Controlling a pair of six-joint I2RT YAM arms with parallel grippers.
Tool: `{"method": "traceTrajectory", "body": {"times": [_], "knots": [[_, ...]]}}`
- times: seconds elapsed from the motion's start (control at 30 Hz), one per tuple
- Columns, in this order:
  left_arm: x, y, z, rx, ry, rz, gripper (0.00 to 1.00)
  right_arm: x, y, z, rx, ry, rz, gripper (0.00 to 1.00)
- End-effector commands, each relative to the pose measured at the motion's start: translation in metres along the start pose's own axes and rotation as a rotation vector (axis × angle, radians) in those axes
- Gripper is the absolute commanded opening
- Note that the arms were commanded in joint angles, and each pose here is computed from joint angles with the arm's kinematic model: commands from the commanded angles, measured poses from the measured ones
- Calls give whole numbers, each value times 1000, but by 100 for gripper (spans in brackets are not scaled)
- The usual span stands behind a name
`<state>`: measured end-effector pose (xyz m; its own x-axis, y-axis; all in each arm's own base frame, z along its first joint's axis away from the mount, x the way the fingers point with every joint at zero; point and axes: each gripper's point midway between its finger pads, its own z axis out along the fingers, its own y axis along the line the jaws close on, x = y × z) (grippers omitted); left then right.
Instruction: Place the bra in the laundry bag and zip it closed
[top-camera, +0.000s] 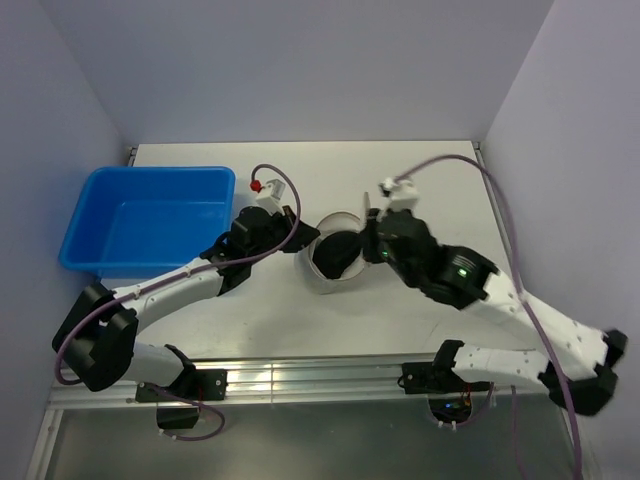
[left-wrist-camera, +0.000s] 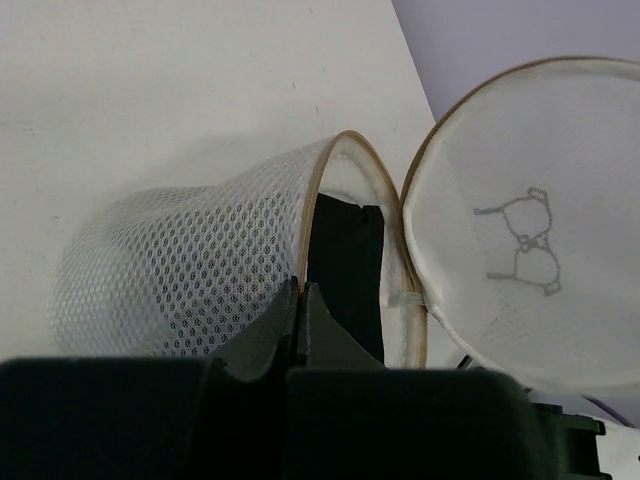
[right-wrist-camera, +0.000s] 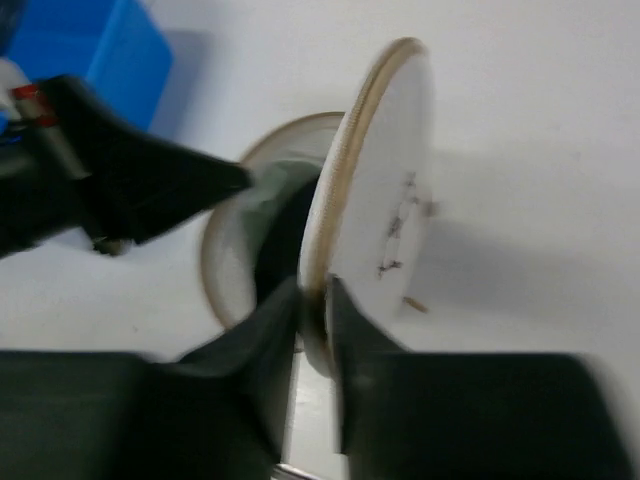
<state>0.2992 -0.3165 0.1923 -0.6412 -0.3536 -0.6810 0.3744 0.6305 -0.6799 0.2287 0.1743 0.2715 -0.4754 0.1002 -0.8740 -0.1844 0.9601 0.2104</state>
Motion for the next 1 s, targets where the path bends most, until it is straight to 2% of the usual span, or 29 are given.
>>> {"method": "traceTrajectory", "body": {"times": [0.0, 0.03, 0.07, 0.17, 0.33, 0.37, 0.43, 0.47, 0.5, 0.57, 0.6, 0.67, 0.7, 0.73, 0.87, 0.97], "knots": [[-7, -14, 1, 69, -33, -12, 0, -38, 68, 13, -64, -57, -50, 34], [-5, -11, 0, 68, -30, -20, 0, -23, 77, 31, -10, -12, -124, 47], [-6, -11, 0, 78, -27, -26, 0, -19, 86, 34, -26, 7, -151, 59], [-8, -1, -3, 66, -33, -37, 0, -22, 97, 32, -93, 5, -134, 73], [-18, 5, -9, 77, -47, -40, 0, -17, 49, 21, -103, -58, 63, 65], [-20, 6, -9, 73, -51, -39, 0, 5, 35, 29, -82, -29, 97, 60], [-25, 5, -10, 87, -57, -34, 0, 1, 12, 27, -78, -79, 209, 58], [-26, 4, -10, 88, -56, -30, 0, 27, -3, 36, -52, -49, 248, 57], [-28, 4, -10, 87, -60, -16, 0, 16, -10, 35, -89, -98, 326, 57], [-34, 1, -11, 90, -74, -10, 0, 40, -25, 47, -86, -77, 397, 61], [-35, 2, -11, 92, -77, -12, 0, 28, -24, 45, -133, -135, 438, 63], [-35, -3, -8, 107, -58, -3, 0, 41, -26, 53, -210, -111, 501, 67], [-36, -4, -5, 110, -49, 7, 0, 29, -19, 53, -287, -145, 528, 68], [-33, -3, -4, 109, -36, 7, 0, 33, -15, 53, -351, -105, 543, 70], [-35, -5, -3, 119, -37, 7, 0, 46, -32, 69, -332, -72, 593, 70], [-33, -3, -2, 108, -33, 9, 0, 47, -32, 75, -385, -50, 616, 71]]}}
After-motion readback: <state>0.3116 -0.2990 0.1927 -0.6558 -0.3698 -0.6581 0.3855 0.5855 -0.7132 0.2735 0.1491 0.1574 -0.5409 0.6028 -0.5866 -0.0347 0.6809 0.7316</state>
